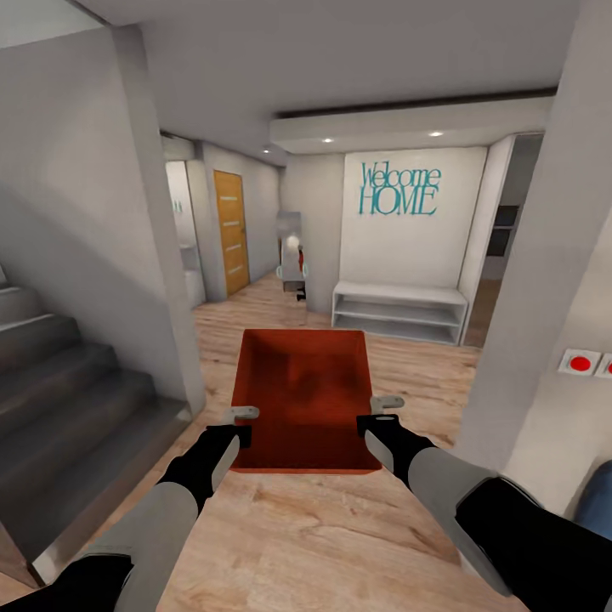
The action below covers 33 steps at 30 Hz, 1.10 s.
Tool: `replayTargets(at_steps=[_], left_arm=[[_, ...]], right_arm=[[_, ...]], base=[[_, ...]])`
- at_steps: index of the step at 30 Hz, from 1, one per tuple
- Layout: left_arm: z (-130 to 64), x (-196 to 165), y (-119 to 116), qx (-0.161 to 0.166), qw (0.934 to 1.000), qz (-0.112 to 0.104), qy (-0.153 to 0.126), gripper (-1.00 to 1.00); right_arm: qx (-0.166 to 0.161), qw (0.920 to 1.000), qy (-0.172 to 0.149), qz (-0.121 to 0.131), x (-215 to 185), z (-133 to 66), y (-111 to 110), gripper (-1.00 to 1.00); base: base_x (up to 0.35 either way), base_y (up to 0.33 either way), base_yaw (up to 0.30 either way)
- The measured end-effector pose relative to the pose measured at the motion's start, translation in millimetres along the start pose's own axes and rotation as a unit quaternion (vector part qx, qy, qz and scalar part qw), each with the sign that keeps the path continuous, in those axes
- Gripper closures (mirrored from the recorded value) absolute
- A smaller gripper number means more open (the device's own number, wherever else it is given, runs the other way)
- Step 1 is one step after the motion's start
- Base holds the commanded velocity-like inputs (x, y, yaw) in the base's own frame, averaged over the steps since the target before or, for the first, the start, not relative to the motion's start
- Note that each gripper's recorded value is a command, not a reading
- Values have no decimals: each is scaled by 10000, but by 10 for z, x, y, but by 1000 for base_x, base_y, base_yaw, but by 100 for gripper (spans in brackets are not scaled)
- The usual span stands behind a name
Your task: Move the two storage containers from the living room to the garage. In the garage, place one container on the floor and stack the other container on top of it (either order is fine).
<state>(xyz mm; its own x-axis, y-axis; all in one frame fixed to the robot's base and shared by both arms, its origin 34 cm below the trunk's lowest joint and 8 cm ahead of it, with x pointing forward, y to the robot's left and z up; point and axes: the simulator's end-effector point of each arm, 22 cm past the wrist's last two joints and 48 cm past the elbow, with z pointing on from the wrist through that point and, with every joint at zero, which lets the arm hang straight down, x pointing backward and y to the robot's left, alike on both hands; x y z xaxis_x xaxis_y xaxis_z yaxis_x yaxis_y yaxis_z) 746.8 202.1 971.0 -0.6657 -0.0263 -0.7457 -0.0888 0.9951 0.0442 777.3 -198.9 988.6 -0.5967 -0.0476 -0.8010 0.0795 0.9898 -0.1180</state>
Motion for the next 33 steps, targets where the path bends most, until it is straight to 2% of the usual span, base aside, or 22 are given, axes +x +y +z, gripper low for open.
replayTargets(at_steps=[33], left_arm=[[2,6,-1,2,10000,-2,7,100]], right_arm=[[2,10000,6,-5,3,0,-1,100]], base=[[322,0,0]])
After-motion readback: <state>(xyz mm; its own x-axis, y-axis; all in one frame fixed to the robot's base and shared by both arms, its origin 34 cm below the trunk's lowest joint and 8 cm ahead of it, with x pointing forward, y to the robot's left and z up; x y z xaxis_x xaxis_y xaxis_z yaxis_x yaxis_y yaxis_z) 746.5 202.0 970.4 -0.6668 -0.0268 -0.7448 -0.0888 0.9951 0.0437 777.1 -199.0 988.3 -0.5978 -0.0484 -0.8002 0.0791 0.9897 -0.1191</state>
